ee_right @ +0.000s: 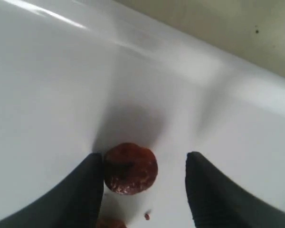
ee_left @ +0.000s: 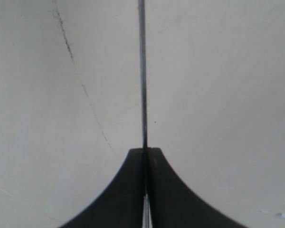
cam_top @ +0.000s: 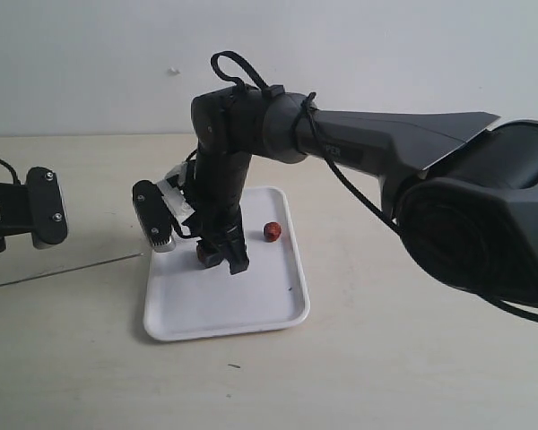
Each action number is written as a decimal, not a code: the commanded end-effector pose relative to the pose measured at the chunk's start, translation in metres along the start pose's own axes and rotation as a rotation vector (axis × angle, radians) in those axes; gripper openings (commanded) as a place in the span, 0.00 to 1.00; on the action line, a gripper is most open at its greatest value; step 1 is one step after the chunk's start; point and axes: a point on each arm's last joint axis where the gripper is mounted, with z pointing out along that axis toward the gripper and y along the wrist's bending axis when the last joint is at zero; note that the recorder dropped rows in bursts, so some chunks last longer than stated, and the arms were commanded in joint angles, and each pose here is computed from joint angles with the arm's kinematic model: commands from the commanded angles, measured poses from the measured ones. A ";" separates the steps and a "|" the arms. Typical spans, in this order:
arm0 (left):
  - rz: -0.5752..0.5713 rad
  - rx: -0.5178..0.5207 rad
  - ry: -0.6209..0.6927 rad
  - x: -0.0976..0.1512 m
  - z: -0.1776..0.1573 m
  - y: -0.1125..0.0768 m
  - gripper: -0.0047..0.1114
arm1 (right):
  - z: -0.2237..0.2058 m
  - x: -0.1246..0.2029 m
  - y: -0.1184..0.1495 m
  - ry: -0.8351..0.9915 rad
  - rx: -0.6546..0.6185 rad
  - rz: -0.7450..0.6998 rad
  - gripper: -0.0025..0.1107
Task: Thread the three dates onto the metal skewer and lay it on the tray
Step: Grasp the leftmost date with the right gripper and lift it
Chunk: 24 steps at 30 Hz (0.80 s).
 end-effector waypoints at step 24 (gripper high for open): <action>-0.015 0.020 -0.003 0.000 0.001 -0.002 0.04 | 0.000 0.001 0.001 0.007 -0.021 0.004 0.31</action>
